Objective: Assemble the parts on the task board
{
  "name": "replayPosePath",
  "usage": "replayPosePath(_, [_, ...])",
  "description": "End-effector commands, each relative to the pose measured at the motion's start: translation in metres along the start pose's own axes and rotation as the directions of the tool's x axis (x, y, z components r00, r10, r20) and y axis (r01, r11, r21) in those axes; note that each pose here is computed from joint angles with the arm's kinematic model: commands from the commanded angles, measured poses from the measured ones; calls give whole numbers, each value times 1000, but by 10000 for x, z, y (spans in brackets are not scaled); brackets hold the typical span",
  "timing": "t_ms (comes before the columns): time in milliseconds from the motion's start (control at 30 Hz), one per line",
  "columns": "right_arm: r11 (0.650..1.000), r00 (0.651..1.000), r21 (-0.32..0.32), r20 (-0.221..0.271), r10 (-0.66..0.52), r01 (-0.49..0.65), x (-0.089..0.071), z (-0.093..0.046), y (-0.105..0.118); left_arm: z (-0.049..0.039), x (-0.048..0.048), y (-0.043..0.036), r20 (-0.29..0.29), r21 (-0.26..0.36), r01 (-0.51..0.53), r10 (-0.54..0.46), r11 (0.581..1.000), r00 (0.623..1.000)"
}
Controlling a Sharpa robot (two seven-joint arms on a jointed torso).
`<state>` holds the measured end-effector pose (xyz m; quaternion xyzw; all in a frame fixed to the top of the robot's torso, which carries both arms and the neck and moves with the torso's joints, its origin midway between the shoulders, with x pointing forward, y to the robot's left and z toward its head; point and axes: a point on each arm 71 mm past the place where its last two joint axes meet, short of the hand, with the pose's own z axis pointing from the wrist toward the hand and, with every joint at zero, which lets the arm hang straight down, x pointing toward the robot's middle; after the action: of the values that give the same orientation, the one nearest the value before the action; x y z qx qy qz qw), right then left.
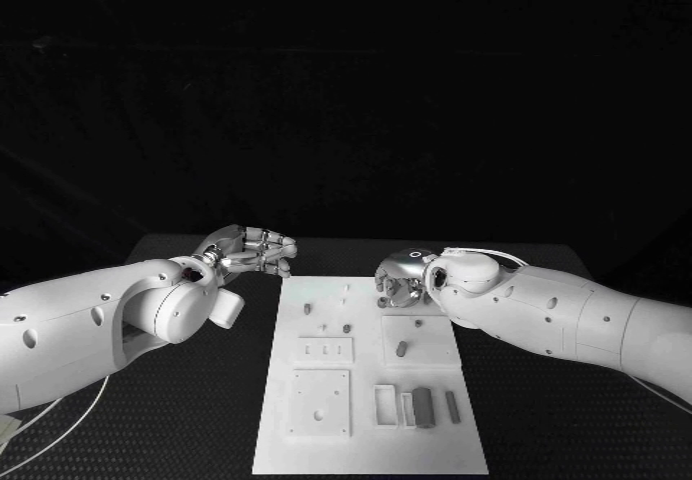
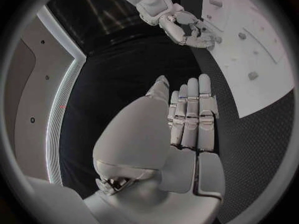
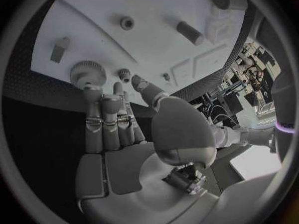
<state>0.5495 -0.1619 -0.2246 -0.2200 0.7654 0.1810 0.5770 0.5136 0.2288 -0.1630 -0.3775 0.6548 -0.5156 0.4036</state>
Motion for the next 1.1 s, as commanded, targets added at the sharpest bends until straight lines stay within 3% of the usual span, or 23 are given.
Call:
replayPosePath(33, [999,1000,16,-8,-30,30,23,7,-24,1,20,-42,-17,14,-1,1,1000,1000])
replayPosePath(233, [999,999,21,-13,-31,31,29,8,-38,-7,17,-77,-18,20,-2,3,1000,1000])
replayPosePath(1100, [999,998,23,-32,-46,47,80,23,-9,-4,-18,-77,-15,13,-4,4,1000,1000])
